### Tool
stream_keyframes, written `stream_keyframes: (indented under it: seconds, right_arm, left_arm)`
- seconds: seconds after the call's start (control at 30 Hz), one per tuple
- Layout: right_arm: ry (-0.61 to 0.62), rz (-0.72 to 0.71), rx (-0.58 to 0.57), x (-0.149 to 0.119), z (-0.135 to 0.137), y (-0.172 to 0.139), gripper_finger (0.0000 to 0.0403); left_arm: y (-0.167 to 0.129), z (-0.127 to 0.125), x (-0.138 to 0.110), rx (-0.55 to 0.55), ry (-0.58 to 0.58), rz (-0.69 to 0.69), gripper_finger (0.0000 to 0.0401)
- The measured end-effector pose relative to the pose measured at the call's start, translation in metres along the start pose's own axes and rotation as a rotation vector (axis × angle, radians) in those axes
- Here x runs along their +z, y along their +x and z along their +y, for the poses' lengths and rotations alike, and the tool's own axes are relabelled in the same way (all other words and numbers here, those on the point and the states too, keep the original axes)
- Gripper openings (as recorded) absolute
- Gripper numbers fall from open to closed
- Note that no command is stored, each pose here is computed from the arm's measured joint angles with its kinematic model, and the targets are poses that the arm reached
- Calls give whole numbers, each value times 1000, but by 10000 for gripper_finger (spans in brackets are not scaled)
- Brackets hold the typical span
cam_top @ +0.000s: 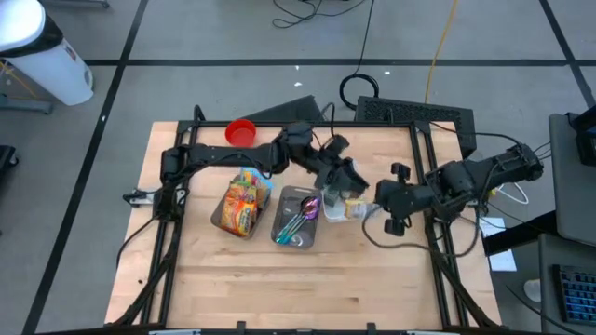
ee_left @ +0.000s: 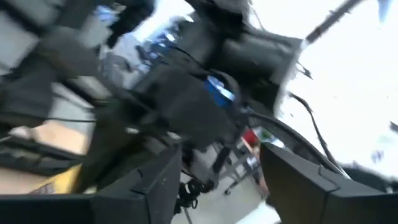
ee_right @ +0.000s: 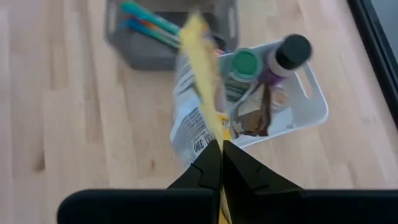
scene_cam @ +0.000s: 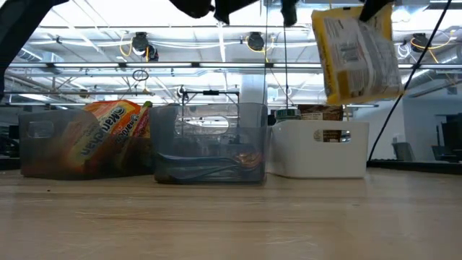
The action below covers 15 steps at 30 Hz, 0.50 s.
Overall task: Pick & Place Food Item
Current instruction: Put the yellow pack into the left gray bin
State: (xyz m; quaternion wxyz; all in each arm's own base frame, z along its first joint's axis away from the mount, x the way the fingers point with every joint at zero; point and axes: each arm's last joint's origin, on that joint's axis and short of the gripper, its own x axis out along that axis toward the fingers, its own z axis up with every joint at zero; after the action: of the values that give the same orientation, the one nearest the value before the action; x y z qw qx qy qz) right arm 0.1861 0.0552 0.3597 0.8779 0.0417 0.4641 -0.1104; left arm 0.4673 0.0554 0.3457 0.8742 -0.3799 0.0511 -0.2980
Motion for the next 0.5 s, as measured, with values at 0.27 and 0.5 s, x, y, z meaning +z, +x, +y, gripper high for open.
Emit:
stream_keyframes:
  seconds: [0.27,0.5]
  right_arm:
    - [254,-42,-161,11,-28,7,0]
    - [233,-68,-394,11,-47,8,0]
  left_arm:
    - [-26,26,13,131,-310,-8,239]
    - [-31,35,12,207,-526,-30,239]
